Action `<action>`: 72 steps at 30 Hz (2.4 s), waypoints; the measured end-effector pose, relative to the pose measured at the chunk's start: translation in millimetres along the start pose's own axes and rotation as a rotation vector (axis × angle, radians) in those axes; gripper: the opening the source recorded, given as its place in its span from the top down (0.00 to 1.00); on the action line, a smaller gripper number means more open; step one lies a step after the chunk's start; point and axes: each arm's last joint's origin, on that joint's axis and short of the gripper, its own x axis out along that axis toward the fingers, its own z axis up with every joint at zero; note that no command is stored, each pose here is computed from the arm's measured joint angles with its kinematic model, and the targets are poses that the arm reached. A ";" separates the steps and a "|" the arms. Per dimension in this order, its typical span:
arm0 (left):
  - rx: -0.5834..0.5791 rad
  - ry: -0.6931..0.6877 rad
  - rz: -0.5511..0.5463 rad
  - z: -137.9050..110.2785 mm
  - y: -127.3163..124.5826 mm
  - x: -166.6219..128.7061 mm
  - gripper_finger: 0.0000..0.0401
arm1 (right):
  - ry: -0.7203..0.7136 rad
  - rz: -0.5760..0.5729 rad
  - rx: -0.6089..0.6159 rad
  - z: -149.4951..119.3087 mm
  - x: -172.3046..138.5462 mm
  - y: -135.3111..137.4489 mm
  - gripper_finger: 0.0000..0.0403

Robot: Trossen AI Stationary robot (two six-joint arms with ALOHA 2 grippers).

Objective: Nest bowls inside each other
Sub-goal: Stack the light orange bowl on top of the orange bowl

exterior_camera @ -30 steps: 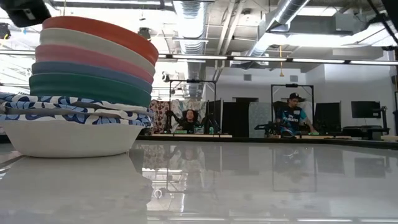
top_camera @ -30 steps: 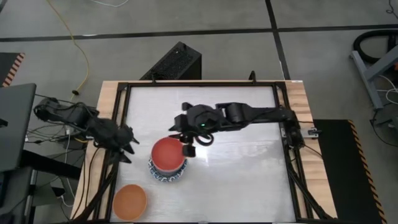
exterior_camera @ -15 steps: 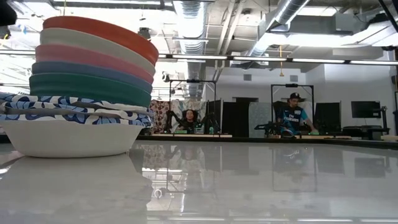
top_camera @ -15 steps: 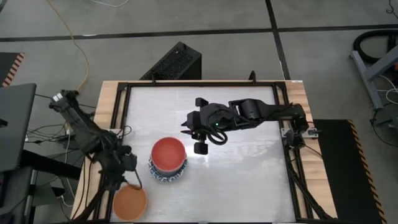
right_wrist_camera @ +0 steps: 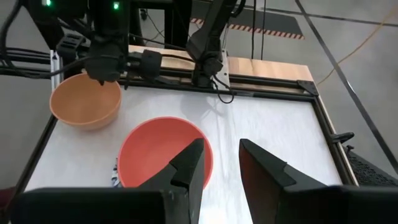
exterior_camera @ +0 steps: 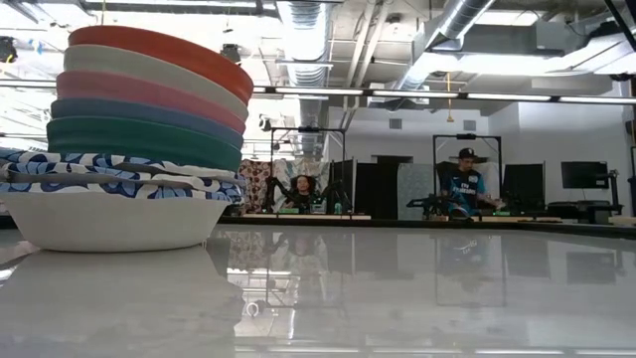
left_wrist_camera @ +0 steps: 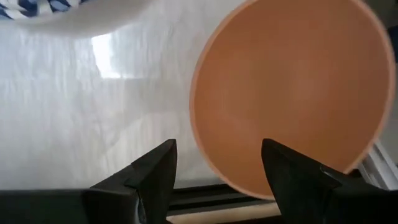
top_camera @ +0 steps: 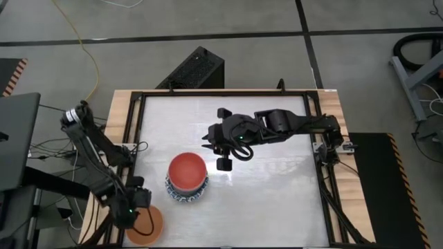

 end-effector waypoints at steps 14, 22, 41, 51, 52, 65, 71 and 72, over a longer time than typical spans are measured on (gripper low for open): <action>-0.066 0.094 0.133 2.4 -7.7 39.1 0.44 | 0.001 0.008 -0.003 -0.1 0.5 1.3 0.70; -0.152 0.133 0.096 -3.6 -1.1 59.2 0.45 | 0.000 0.015 0.003 -0.2 0.2 3.5 0.70; -0.220 0.070 0.019 7.3 0.0 51.9 1.00 | 0.021 0.022 -0.006 -2.2 -0.5 6.3 0.70; -0.407 -0.149 -0.039 15.4 15.6 11.2 1.00 | 0.052 0.022 -0.012 -5.4 -0.5 6.3 0.70; -0.436 -0.180 -0.054 15.2 18.2 4.5 1.00 | 0.054 0.019 -0.007 -5.5 -0.6 6.2 0.70; -0.615 -0.813 -0.171 18.6 39.7 -106.7 1.00 | 0.073 -0.027 0.044 -7.5 -0.4 4.1 0.70; -0.602 -1.074 0.107 32.0 52.2 -134.2 1.00 | 0.059 -0.147 0.059 -6.6 -0.6 0.7 0.70; -0.601 -1.106 0.154 34.7 54.6 -136.0 1.00 | 0.052 -0.165 0.061 -6.1 -0.7 0.2 0.70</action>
